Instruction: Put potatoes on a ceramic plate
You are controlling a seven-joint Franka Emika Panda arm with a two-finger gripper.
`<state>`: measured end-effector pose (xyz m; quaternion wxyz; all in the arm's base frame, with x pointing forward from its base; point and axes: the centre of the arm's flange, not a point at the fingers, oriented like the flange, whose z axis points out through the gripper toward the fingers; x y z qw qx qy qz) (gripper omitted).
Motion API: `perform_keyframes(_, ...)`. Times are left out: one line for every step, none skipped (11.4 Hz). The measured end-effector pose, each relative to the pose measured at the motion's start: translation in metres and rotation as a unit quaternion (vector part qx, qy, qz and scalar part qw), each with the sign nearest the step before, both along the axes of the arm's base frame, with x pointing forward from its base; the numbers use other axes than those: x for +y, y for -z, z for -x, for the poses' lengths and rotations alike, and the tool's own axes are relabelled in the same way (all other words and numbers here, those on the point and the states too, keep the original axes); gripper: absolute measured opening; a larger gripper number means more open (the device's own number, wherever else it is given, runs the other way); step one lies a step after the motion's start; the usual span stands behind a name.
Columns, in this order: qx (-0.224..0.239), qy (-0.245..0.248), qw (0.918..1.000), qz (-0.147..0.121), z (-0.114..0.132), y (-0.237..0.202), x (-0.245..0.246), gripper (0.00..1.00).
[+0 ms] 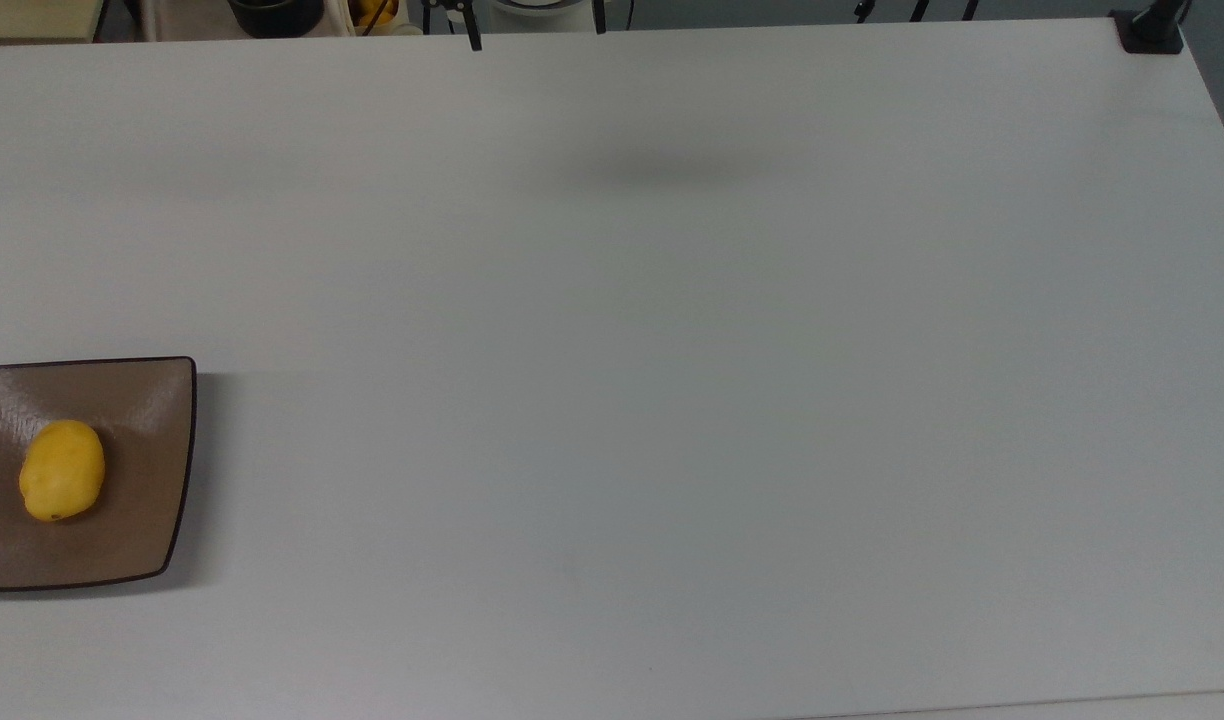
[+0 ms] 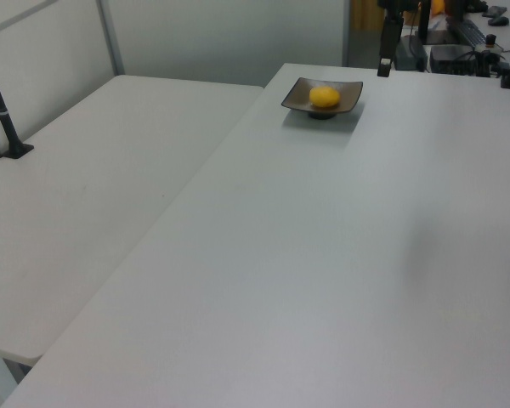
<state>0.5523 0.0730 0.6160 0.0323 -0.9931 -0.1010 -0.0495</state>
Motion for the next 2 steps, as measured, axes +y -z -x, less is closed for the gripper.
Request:
perform_keyframes(0.000,0.000,1.0000,0.000,0.0000,-0.0002,0.0000,1.00)
perform_keyframes(0.000,0.000,1.0000,0.000,0.0000,-0.0004,0.0000,1.00)
